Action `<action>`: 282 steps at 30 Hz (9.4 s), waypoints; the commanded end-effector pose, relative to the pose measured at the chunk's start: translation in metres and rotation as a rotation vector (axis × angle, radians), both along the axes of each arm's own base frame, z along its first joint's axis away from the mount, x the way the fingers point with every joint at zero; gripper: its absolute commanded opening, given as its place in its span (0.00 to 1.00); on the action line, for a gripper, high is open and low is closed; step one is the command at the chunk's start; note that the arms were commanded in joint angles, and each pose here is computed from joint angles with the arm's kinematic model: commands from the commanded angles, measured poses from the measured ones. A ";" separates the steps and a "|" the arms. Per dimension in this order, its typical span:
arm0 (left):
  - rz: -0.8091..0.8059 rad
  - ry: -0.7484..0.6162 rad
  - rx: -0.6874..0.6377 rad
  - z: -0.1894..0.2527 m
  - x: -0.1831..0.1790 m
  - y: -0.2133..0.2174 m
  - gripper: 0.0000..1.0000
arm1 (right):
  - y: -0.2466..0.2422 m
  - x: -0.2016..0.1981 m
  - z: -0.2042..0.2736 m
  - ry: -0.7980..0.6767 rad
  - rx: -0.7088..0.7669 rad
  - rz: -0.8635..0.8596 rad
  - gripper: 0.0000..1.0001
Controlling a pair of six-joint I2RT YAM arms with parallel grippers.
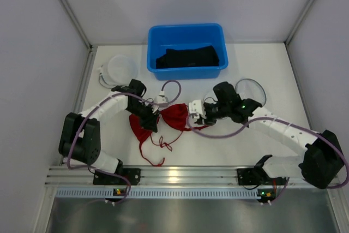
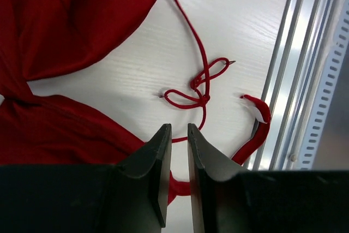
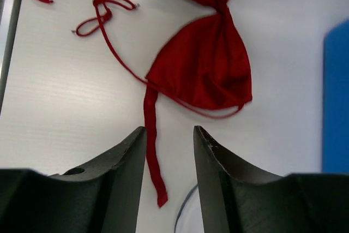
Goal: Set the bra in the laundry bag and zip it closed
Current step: Adjust the bra at the center of the board.
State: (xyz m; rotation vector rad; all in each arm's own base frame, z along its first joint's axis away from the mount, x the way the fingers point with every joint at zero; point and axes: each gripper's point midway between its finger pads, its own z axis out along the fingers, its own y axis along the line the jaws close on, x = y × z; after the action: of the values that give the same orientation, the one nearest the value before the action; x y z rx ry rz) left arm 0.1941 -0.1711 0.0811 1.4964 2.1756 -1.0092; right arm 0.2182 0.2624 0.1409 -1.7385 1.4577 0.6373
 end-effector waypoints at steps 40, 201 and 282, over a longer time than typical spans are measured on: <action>0.221 0.265 0.411 -0.060 0.034 0.020 0.29 | 0.126 -0.075 -0.114 -0.185 -0.240 0.496 0.00; 0.958 0.188 -0.155 0.040 0.098 0.151 0.47 | 0.246 0.059 -0.021 0.240 -0.037 0.006 0.00; 1.264 0.282 -0.177 0.022 0.118 0.218 0.48 | 0.271 -0.103 -0.123 0.364 -0.272 -0.182 0.42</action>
State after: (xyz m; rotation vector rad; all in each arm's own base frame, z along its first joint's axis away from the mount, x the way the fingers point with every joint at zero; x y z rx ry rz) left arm 0.3057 0.0401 0.0948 -0.2739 2.4588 -0.8965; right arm 0.1249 0.5236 0.0246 -1.7052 2.0400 0.7409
